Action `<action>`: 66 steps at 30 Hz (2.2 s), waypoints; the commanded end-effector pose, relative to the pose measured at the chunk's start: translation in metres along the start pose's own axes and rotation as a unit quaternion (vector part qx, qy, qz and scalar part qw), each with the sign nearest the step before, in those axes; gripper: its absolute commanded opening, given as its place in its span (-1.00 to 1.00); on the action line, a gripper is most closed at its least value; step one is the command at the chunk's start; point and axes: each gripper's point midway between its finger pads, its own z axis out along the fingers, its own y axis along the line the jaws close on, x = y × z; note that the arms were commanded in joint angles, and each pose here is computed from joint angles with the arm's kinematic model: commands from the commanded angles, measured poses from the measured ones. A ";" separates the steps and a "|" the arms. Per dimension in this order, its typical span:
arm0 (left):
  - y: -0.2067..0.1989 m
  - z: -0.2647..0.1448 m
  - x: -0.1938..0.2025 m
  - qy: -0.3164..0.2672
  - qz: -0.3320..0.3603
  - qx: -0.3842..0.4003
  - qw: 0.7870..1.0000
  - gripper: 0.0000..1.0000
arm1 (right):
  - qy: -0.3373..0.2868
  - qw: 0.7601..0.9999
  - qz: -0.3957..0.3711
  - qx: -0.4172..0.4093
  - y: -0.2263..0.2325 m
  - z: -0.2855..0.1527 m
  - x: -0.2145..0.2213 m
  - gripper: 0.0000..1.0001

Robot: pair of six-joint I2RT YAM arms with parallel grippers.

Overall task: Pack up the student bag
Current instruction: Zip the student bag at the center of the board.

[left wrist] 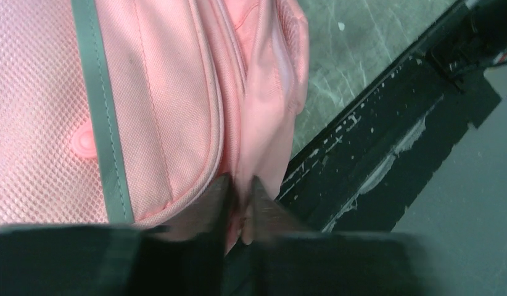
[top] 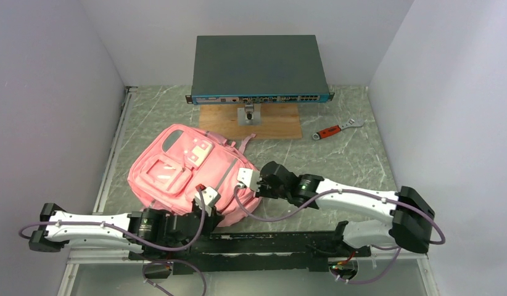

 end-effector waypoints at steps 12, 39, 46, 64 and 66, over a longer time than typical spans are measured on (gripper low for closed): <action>-0.041 0.014 -0.106 -0.165 -0.003 -0.010 0.986 0.67 | -0.239 0.970 0.021 -0.043 0.025 -0.046 -0.073 -1.00; -0.010 0.073 -0.003 -0.019 0.041 -0.100 0.994 0.48 | -0.229 0.969 0.046 -0.076 0.044 -0.027 -0.064 -1.00; -0.011 0.074 0.009 -0.048 0.014 -0.090 0.995 0.62 | -0.237 0.964 0.073 -0.099 0.056 -0.019 -0.063 -1.00; 0.012 0.077 0.037 -0.045 0.051 -0.163 0.984 0.20 | -0.222 0.965 0.083 -0.113 0.062 -0.016 -0.055 -1.00; 0.011 0.078 0.041 -0.037 0.053 -0.164 0.984 -0.18 | -0.211 0.967 0.079 -0.115 0.063 -0.012 -0.051 -1.00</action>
